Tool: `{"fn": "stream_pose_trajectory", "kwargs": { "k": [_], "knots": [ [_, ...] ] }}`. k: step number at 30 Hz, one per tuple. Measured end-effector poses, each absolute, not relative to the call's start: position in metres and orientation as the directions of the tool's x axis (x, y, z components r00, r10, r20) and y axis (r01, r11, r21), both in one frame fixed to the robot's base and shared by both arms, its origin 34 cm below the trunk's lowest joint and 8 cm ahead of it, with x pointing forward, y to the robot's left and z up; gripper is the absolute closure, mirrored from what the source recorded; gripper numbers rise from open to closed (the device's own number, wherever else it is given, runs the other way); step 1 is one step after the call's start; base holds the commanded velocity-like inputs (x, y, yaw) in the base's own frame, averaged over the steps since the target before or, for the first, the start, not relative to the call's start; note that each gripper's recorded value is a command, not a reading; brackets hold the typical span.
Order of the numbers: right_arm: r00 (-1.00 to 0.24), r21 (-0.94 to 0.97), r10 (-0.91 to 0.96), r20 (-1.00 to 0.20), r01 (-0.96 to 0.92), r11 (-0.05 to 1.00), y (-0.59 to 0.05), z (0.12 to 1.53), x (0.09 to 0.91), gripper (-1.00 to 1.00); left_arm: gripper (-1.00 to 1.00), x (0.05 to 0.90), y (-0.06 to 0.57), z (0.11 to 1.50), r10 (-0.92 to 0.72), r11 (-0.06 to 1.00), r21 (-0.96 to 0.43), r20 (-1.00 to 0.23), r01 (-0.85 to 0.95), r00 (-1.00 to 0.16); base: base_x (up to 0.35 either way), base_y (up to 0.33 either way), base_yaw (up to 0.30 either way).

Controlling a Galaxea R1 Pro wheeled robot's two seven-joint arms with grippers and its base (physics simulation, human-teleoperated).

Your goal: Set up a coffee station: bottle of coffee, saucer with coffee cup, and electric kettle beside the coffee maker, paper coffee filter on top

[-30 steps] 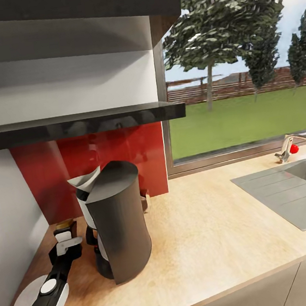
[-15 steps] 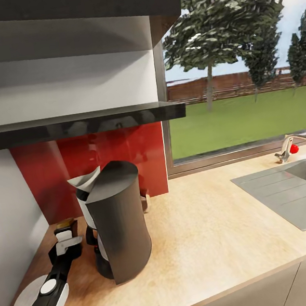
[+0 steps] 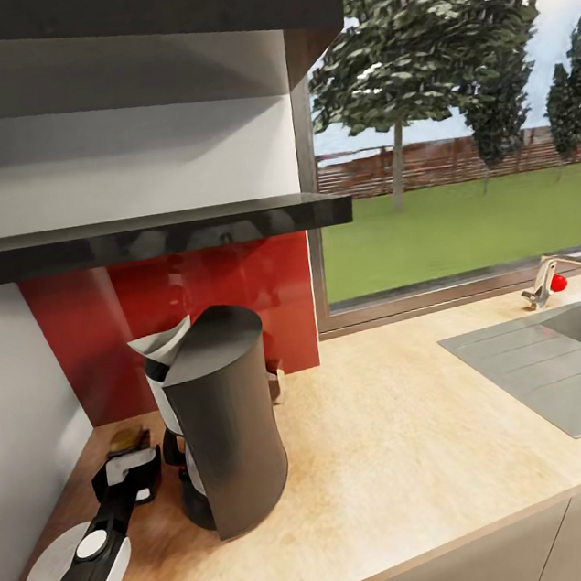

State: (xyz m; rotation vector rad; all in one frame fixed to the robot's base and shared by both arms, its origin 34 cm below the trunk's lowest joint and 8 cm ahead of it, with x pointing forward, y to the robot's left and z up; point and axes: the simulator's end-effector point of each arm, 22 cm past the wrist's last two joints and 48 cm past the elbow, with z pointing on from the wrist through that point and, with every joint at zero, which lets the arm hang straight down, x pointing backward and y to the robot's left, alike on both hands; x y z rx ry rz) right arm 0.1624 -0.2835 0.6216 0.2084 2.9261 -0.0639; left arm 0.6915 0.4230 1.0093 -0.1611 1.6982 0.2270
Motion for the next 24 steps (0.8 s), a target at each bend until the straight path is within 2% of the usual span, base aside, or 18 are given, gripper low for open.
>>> {"fn": "stream_pose_trajectory", "kwargs": {
  "k": [24],
  "knots": [
    [-0.969,-0.027,0.136,-0.208,0.145,0.989,-0.2828,0.6216,0.1624,-1.00,-1.00,0.6915,0.4230,1.0095,0.028,0.970,0.061,-0.990,-0.236,-0.140,-0.001,0.000,0.000]
  ]
}}
